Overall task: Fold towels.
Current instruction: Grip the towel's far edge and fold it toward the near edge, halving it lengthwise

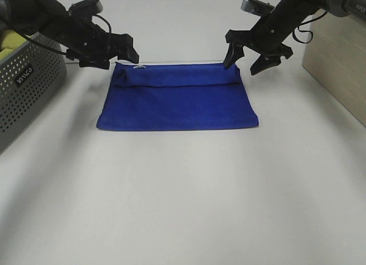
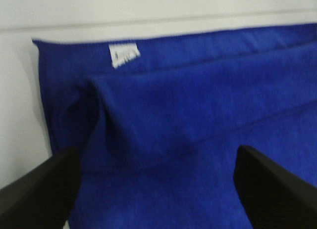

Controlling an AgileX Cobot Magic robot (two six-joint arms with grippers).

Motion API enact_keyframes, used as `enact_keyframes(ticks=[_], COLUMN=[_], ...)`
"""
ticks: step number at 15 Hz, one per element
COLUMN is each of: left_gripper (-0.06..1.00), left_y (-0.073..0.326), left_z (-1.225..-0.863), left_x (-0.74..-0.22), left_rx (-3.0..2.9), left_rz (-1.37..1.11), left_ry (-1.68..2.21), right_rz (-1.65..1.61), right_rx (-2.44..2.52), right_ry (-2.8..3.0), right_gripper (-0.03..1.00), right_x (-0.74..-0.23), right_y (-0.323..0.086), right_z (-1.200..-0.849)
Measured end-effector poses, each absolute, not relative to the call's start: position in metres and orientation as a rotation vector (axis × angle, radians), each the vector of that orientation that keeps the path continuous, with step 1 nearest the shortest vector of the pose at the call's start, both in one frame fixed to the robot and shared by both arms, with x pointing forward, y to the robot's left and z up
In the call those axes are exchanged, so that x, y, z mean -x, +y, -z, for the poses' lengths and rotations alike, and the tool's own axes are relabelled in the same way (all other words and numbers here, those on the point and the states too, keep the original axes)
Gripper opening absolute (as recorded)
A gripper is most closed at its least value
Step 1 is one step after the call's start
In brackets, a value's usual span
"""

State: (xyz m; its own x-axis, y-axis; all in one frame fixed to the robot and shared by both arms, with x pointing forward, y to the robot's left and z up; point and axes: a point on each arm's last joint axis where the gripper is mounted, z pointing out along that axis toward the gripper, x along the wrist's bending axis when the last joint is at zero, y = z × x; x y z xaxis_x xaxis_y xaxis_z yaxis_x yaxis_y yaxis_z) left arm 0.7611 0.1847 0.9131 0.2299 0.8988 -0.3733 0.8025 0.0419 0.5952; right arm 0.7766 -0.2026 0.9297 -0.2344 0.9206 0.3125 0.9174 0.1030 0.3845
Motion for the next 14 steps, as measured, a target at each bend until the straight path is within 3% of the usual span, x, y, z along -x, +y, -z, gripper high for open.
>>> enact_keyframes(ticks=[4, 7, 14], left_gripper=[0.70, 0.68, 0.67], left_y=[0.189, 0.188, 0.200], left_z=[-0.900, -0.904, -0.910], left_x=[-0.743, -0.733, -0.714], left_rx=[-1.820, -1.875, -1.998], left_rz=[0.045, 0.146, 0.131], left_ry=[1.848, 1.883, 1.938], right_rz=[-0.699, -0.636, -0.403], right_rx=[-2.016, -2.086, -2.123], right_ry=[2.411, 2.408, 2.504], right_gripper=[0.74, 0.71, 0.70], right_x=[-0.767, -0.761, -0.733], right_y=[-0.203, -0.204, -0.213], right_z=[-0.924, -0.915, -0.895])
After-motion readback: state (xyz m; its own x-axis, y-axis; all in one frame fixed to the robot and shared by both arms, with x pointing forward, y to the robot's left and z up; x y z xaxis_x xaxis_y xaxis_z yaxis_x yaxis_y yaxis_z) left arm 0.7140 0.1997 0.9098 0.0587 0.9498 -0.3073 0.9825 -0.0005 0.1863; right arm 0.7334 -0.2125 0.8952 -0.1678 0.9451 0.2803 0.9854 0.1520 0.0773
